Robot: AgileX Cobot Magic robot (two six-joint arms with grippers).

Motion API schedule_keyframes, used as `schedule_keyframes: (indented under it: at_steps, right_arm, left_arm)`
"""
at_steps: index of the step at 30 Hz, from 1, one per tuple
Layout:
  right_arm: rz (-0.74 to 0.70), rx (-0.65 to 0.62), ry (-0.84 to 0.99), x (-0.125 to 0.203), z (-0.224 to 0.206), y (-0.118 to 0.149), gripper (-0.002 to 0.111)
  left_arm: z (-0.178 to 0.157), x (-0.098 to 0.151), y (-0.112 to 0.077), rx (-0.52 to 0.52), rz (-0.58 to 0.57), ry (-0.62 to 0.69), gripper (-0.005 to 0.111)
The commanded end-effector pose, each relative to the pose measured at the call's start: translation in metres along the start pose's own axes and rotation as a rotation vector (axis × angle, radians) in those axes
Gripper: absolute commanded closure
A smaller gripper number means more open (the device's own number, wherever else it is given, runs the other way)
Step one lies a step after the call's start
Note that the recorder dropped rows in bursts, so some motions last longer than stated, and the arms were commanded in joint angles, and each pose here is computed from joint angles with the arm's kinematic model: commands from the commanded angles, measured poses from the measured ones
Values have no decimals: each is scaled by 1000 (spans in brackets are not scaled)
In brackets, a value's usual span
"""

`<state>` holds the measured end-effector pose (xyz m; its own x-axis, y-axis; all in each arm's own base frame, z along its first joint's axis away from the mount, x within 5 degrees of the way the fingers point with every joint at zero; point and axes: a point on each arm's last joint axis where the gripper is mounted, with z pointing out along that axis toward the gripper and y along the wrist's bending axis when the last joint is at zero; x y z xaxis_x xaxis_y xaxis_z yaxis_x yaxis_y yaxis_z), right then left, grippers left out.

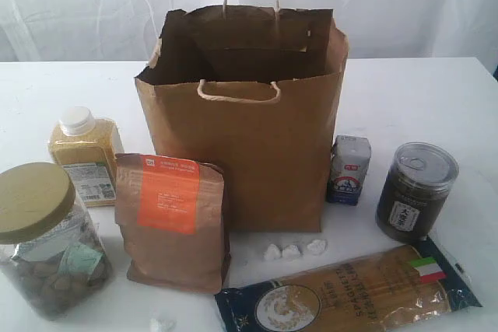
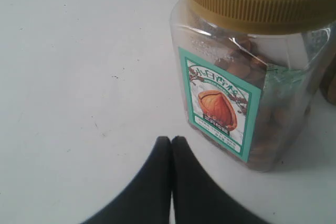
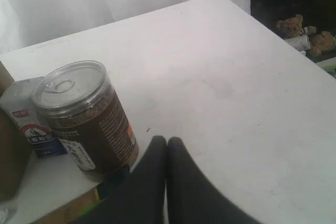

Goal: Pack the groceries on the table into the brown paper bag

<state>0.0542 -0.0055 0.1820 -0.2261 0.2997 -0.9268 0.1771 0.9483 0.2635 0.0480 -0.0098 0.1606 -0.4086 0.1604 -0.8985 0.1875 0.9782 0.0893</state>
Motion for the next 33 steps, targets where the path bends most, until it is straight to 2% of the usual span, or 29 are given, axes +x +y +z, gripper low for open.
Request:
schedule_keyframes:
  at_steps: [1,3,7,8,9,10,11,12,15,18,22,24,26,28,30,31,33]
  right_arm:
    - [-51,5,1,0,0,-1,108]
    - [-125,7,3,1,0,-1,108]
    - [-114,7,3,1,0,-1,108]
    - [-154,10,-7,0,0,-1,108]
    - [-218,12,-46,-4,0,-1,108]
    - [-194,-4,-108,-9,0,1,108]
    - [-32,-46,-179,-16,-1,4,108]
    - [190,-99,-253,-23,-3,7,108]
    - [514,-192,-428,-40,-9,6,108]
    - [568,-267,-676,-59,-22,5,108]
    - [665,-328,-1120,-85,-52,-7,108]
    - [763,-337,-1311,-108,-71,-11,108]
    - [827,-361,-1420,-137,-88,-8,108]
    - [820,-400,-1468,-172,-99,2,108]
    - [718,-417,-1497,-204,-106,16,108]
    - [497,-341,-1512,-237,-103,33,108]
    - [208,-213,-1472,-268,-88,51,108]
  left_arm:
    - [0,3,-1,10,-4,16,107]
    - [0,3,-1,10,-4,16,107]
    - [0,3,-1,10,-4,16,107]
    - [0,3,-1,10,-4,16,107]
    - [0,3,-1,10,-4,16,107]
    - [0,3,-1,10,-4,16,107]
    - [0,3,-1,10,-4,16,107]
    - [0,3,-1,10,-4,16,107]
    - [0,3,-1,10,-4,16,107]
    - [0,3,-1,10,-4,16,107]
    - [0,3,-1,10,-4,16,107]
    - [0,3,-1,10,-4,16,107]
    - [0,3,-1,10,-4,16,107]
    - [0,3,-1,10,-4,16,107]
    - [0,3,-1,10,-4,16,107]
    - [0,3,-1,10,-4,16,107]
    - [0,3,-1,10,-4,16,107]
